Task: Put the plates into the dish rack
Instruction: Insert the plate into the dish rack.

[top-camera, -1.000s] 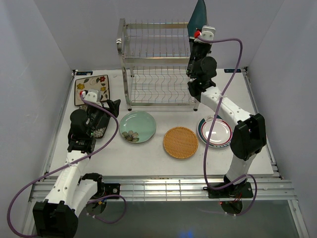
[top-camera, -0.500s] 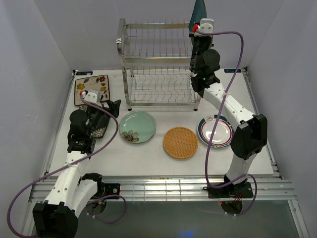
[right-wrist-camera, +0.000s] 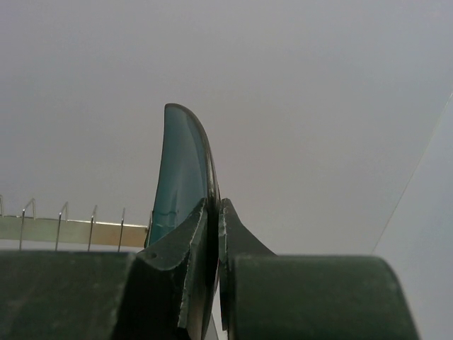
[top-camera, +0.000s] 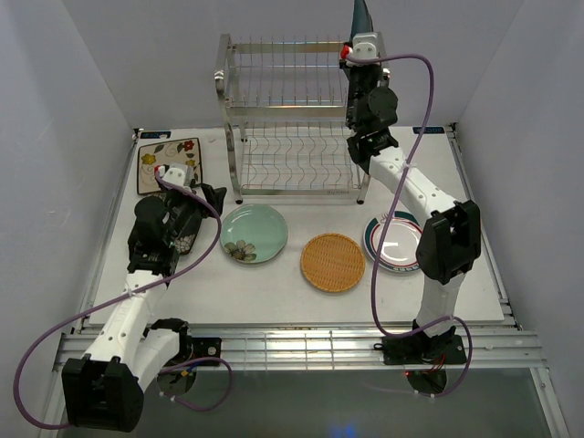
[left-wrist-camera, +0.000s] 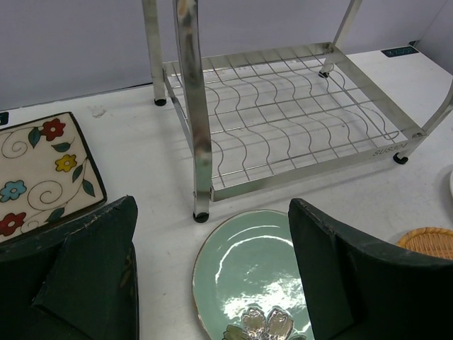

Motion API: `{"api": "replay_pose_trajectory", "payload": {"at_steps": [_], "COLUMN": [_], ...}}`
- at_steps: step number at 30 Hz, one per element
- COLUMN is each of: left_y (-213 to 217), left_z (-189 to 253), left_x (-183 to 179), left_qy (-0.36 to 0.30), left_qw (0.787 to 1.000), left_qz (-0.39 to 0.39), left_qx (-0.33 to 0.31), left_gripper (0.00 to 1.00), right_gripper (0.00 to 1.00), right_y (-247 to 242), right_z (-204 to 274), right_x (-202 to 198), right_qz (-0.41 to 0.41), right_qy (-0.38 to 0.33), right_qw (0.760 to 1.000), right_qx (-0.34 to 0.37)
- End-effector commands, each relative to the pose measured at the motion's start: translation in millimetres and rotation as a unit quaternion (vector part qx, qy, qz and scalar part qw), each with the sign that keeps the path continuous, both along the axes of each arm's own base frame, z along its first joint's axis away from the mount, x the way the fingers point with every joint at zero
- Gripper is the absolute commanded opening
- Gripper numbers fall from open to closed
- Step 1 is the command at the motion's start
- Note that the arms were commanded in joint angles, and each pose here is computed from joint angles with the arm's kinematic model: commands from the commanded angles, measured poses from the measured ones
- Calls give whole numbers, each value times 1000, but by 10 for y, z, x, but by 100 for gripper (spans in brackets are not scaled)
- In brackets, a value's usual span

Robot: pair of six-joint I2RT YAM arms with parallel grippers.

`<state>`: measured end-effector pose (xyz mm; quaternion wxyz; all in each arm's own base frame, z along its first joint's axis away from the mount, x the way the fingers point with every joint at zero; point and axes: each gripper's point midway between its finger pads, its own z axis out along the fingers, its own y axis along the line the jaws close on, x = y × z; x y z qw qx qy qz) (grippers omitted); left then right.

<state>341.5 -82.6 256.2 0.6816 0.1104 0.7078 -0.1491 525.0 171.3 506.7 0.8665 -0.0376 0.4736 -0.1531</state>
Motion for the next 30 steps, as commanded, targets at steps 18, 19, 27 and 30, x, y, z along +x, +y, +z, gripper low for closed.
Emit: {"api": "replay_pose_trajectory", "payload": {"at_steps": [18,19,27,30], "left_y": [-44,-44,-45,-44], "left_z": [109,107,149,149], "left_x": [13,10,-16,-25], "left_qy": [-6,-6,-12,-13], "left_qw": [1000,1000,1000,1000], "left_qz": [-14,-14,-14,-14], "left_qx": [-4,-4,-5,-5], "left_gripper": [98,98,98,98], "right_gripper": [8,8,25,36], "right_y": [-265,-283,-286,-296], "right_z": [547,564,576,571], "right_x": [-315,-333,-359,-370], "right_qz": [-20,-21,-14,-15], "right_qy": [-107,-106,-95,-96], "right_qw": [993,993,994,994], "right_qx": [46,48,47,49]}}
